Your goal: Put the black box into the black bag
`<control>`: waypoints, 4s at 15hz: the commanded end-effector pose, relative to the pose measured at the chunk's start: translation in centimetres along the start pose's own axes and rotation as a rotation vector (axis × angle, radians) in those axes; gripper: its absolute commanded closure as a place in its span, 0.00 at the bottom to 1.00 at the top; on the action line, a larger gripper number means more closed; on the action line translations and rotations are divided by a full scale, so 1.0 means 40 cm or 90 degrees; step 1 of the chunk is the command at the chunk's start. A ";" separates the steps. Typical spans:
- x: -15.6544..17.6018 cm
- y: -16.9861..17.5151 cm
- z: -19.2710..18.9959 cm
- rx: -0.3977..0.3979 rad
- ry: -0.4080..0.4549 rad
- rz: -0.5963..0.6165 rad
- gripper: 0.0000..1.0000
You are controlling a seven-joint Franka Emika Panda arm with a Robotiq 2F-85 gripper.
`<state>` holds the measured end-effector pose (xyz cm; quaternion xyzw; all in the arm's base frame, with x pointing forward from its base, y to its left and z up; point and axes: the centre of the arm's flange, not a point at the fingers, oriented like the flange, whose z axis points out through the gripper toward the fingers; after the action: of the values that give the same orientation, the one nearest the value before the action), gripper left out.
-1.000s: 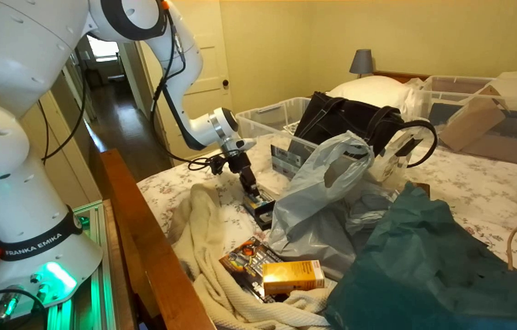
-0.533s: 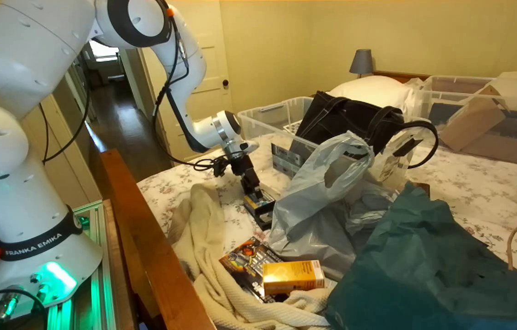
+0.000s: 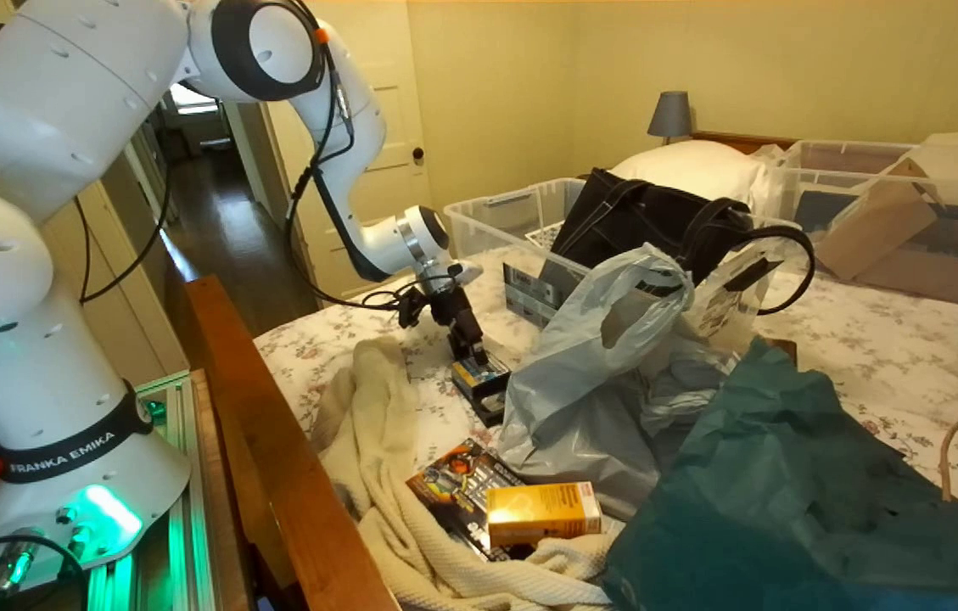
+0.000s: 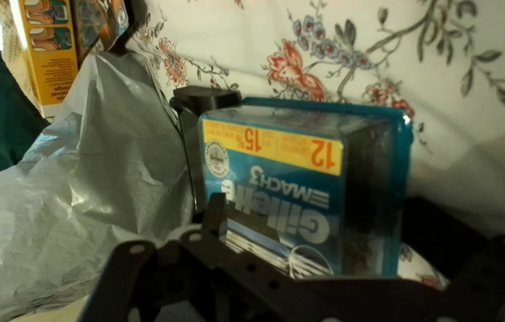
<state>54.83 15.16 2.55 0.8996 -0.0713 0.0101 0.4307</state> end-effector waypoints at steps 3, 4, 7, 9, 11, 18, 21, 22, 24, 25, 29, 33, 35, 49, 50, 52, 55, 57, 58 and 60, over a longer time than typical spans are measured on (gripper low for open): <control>0.054 -0.055 0.043 -0.042 -0.043 0.009 0.00; 0.057 -0.059 0.048 -0.048 -0.049 0.013 0.00; 0.063 -0.069 0.057 -0.054 -0.060 0.021 0.25; 0.065 -0.069 0.054 -0.055 -0.064 0.032 0.33; 0.063 -0.066 0.050 -0.053 -0.070 0.044 0.47; 0.016 -0.002 0.046 -0.111 -0.099 0.107 0.82; -0.014 0.025 0.026 -0.132 -0.106 0.137 0.85; -0.025 0.033 0.018 -0.135 -0.106 0.147 0.86; -0.052 0.051 0.001 -0.143 -0.110 0.171 0.86; -0.068 0.061 -0.006 -0.145 -0.112 0.183 0.86; -0.154 0.124 -0.004 -0.165 -0.136 0.246 0.86; -0.187 0.178 0.012 -0.144 -0.129 0.320 0.86; -0.192 0.202 0.011 -0.121 -0.119 0.361 0.86; -0.175 0.389 -0.078 0.142 -0.057 0.527 0.86; -0.172 0.401 -0.085 0.165 -0.054 0.528 0.86; -0.141 0.358 -0.078 0.130 -0.071 0.516 0.61; -0.144 0.352 -0.072 0.128 -0.073 0.513 0.61; -0.148 0.365 -0.074 0.149 -0.095 0.509 0.86; -0.149 0.383 -0.075 0.161 -0.117 0.523 0.86; -0.151 0.428 -0.072 0.185 -0.176 0.559 0.86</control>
<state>47.38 9.11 14.78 0.8341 -0.4602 0.1158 0.2813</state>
